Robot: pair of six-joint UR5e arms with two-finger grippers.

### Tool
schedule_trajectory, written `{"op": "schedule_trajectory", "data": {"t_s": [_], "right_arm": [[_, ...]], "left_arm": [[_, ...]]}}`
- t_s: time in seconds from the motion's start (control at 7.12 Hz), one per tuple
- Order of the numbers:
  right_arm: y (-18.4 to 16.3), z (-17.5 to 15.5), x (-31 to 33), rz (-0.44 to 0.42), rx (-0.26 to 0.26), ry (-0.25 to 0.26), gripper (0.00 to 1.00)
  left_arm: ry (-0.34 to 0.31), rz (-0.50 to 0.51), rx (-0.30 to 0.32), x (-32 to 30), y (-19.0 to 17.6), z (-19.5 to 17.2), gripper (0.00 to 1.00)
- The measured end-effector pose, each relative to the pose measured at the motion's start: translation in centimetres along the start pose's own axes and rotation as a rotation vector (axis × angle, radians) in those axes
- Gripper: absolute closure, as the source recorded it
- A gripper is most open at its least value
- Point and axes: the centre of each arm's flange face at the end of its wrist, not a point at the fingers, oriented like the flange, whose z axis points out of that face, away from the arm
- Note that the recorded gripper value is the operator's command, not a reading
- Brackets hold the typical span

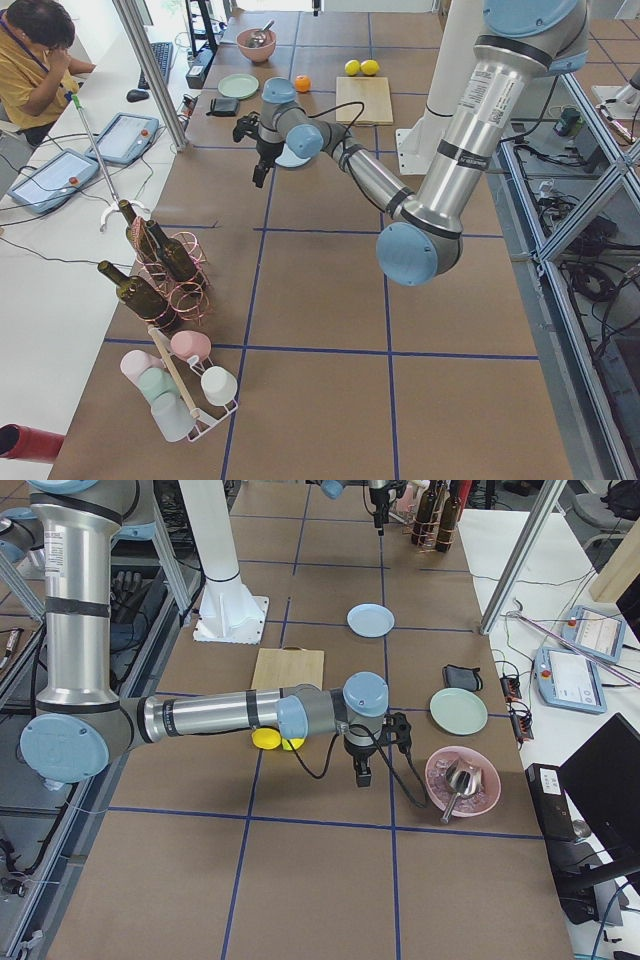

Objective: Pick orange to plate

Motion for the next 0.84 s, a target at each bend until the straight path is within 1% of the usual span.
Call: {"op": "schedule_trajectory", "data": {"t_s": [0.14, 0.28, 0.42, 0.56, 0.7, 0.84], "right_arm": [[-0.2, 0.1, -1.2, 0.003, 0.0, 0.004, 0.0], [-0.9, 0.0, -2.9, -0.015, 0.003, 0.002, 0.0], [-2.3, -0.1, -5.4, -0.046, 0.012, -0.005, 0.0], [-3.7, -0.1, -8.0, -0.077, 0.019, -0.011, 0.0], [-4.9, -0.2, -10.3, -0.092, 0.03, -0.014, 0.0], [-5.7, -0.6, -12.4, -0.091, 0.045, -0.014, 0.0]], "left_arm": [[-0.013, 0.059, -0.017, -7.9, 1.5, -2.4, 0.0], [-0.019, 0.077, -0.033, -15.1, 4.2, -4.3, 0.0], [-0.016, 0.05, -0.054, -21.8, 8.5, -5.7, 0.0], [-0.015, 0.019, -0.07, -27.0, 13.1, -6.7, 0.0], [-0.019, 0.0, -0.086, -30.7, 17.4, -7.3, 0.0], [-0.02, -0.031, -0.118, -32.9, 20.8, -7.1, 0.0]]}}
